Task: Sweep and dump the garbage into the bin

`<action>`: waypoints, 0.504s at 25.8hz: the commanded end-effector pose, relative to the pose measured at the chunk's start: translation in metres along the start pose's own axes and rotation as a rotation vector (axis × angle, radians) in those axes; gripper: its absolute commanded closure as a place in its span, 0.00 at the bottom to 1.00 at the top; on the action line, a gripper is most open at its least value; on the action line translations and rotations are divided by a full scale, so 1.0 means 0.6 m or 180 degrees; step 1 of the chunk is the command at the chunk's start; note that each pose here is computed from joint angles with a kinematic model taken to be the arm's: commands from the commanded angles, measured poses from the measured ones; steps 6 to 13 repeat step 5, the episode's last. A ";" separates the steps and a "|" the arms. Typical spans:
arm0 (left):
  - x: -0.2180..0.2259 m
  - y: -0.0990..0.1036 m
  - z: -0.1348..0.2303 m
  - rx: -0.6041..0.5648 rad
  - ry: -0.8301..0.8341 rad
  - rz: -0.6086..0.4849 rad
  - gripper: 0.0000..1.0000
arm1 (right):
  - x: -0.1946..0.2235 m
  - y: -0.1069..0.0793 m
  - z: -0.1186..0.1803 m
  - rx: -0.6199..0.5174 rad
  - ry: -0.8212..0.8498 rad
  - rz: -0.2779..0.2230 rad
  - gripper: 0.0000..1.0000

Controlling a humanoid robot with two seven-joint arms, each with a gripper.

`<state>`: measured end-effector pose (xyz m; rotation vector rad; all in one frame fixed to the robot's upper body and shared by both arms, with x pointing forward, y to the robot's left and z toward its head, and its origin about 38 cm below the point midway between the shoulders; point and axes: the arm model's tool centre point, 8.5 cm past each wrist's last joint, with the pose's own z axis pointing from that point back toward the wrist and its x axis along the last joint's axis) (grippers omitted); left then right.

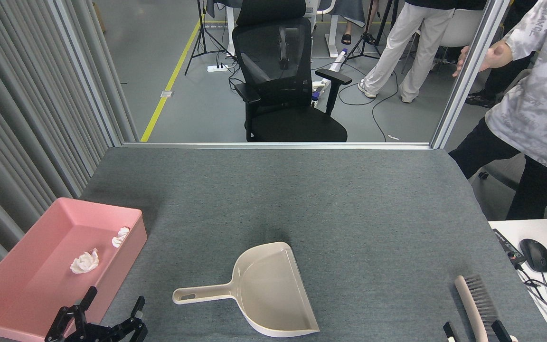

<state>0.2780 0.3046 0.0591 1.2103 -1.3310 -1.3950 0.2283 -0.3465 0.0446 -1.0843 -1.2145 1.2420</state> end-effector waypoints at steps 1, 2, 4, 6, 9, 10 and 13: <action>0.007 -0.002 -0.002 0.0014 0.0028 0.0099 0.00 | 0.004 -0.002 -0.001 -0.0034 -0.0064 -0.0005 0.02; 0.006 -0.003 -0.002 0.0009 0.0029 0.0100 0.00 | 0.005 -0.002 -0.001 -0.0033 -0.0068 -0.0007 0.02; 0.006 -0.002 -0.003 0.0009 0.0029 0.0098 0.00 | 0.005 -0.001 0.000 -0.0028 -0.0074 0.0006 0.02; 0.006 -0.003 -0.004 -0.0004 0.0030 0.0103 0.00 | 0.006 -0.001 0.000 -0.0027 -0.0074 0.0011 0.02; 0.006 -0.003 -0.004 -0.0004 0.0030 0.0103 0.00 | 0.006 -0.001 0.000 -0.0027 -0.0074 0.0011 0.02; 0.006 -0.003 -0.004 -0.0004 0.0030 0.0103 0.00 | 0.006 -0.001 0.000 -0.0027 -0.0074 0.0011 0.02; 0.006 -0.003 -0.004 -0.0004 0.0030 0.0103 0.00 | 0.006 -0.001 0.000 -0.0027 -0.0074 0.0011 0.02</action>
